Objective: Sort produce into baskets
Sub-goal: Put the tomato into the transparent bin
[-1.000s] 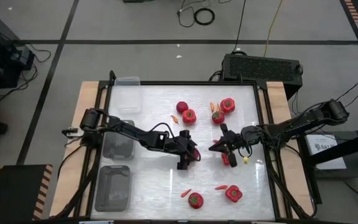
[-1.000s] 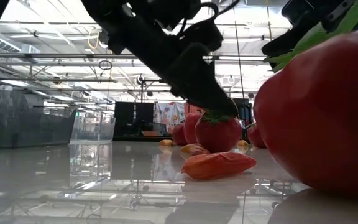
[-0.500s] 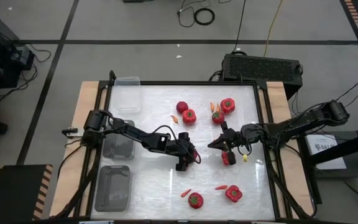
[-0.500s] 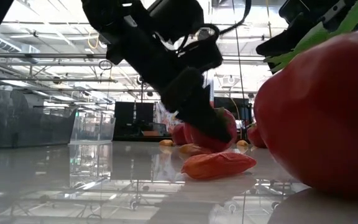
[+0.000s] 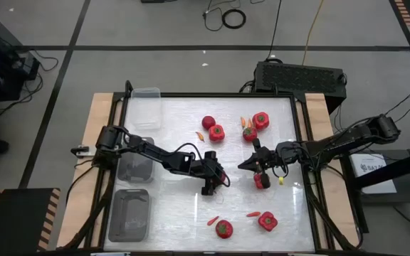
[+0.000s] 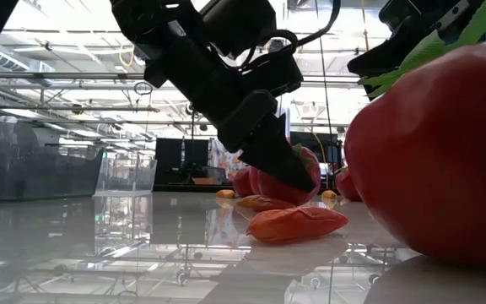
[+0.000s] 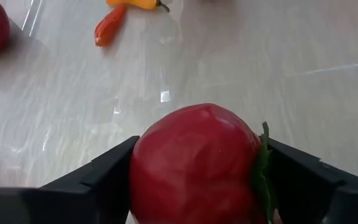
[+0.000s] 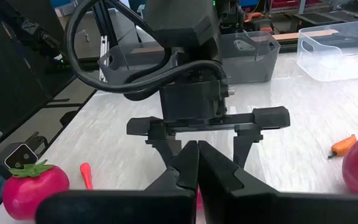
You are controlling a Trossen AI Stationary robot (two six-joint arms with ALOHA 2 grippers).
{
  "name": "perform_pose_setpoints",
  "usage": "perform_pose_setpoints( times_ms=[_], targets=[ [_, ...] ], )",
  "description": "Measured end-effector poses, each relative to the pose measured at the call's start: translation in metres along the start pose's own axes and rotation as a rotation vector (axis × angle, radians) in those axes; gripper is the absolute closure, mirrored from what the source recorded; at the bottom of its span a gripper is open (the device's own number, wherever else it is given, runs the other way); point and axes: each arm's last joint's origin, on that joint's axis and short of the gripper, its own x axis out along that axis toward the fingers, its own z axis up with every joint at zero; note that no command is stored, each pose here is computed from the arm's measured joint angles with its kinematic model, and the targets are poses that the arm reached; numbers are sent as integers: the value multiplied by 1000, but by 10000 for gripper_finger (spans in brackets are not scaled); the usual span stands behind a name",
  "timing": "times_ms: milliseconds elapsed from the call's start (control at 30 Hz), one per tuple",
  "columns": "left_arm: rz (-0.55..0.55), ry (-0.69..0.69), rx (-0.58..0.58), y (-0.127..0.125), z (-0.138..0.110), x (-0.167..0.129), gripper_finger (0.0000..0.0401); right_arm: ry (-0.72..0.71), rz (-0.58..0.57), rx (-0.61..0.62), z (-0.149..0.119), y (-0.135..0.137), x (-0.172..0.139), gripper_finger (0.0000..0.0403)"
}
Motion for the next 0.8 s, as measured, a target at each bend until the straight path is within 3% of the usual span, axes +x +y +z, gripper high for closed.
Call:
perform_pose_setpoints(
  times_ms=[233,433,600,800],
  targets=[
    [75,-2,77,5,15,-26,100,1,0,0,0,0,0,403],
    [256,57,178,19,37,-93,99,2,0,0,0,0,0,403],
    [375,137,128,42,39,-154,99,1,0,0,0,0,0,403],
    [435,310,19,75,20,-206,99,1,0,0,0,0,0,403]
  ],
)
